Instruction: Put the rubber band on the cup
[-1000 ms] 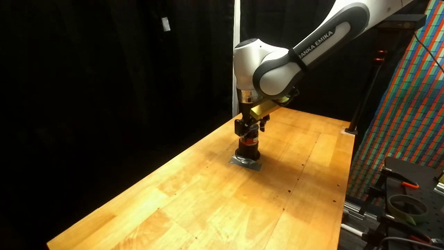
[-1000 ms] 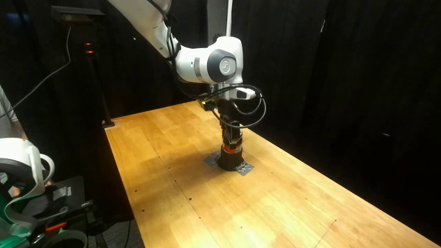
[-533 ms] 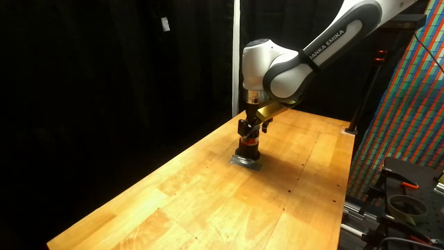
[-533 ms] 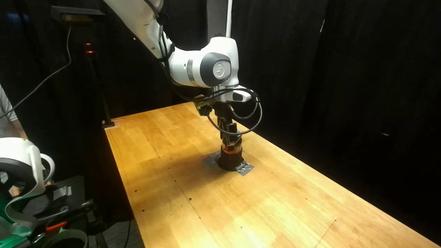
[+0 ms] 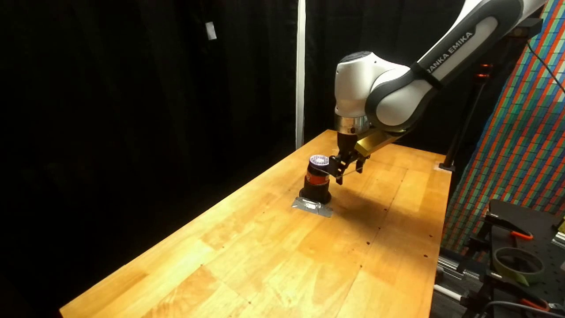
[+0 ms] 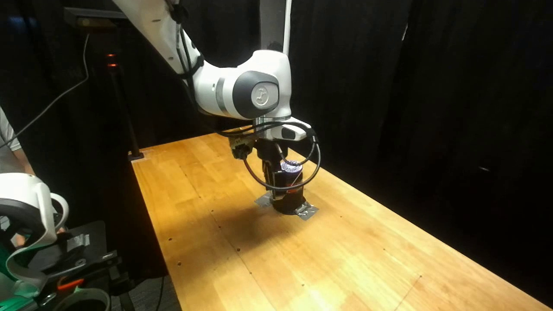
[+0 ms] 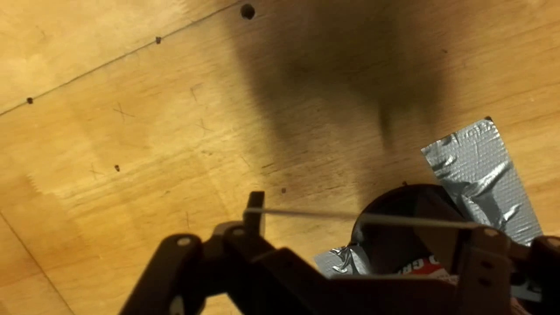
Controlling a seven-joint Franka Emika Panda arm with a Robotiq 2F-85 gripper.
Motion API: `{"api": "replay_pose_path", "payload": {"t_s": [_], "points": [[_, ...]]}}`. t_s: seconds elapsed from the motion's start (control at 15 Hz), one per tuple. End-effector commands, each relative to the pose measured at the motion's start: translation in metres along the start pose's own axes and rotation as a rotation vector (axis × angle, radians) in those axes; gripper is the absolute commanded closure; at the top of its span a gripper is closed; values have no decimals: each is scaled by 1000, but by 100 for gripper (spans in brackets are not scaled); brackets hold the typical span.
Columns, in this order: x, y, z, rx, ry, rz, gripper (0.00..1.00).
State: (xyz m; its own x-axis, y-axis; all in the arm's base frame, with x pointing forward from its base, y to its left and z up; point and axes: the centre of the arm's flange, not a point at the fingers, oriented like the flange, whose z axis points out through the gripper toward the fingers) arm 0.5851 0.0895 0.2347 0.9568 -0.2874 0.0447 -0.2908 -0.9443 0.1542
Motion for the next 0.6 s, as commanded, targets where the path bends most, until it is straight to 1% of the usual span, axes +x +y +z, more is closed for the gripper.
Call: {"api": "replay_pose_path", "payload": {"t_s": [0.0,0.07,0.13,0.27,0.33,0.47,0.53], "points": [[-39,27,-1,29,35,-10,42],[-44,28,-1,52,56,-14,49],[-49,29,-2,76,91,-16,58],[-60,30,-2,116,153,-23,71],[-66,30,-2,133,186,-29,80],[-77,31,1,183,290,-27,93],[-82,32,4,216,348,-22,93]]}}
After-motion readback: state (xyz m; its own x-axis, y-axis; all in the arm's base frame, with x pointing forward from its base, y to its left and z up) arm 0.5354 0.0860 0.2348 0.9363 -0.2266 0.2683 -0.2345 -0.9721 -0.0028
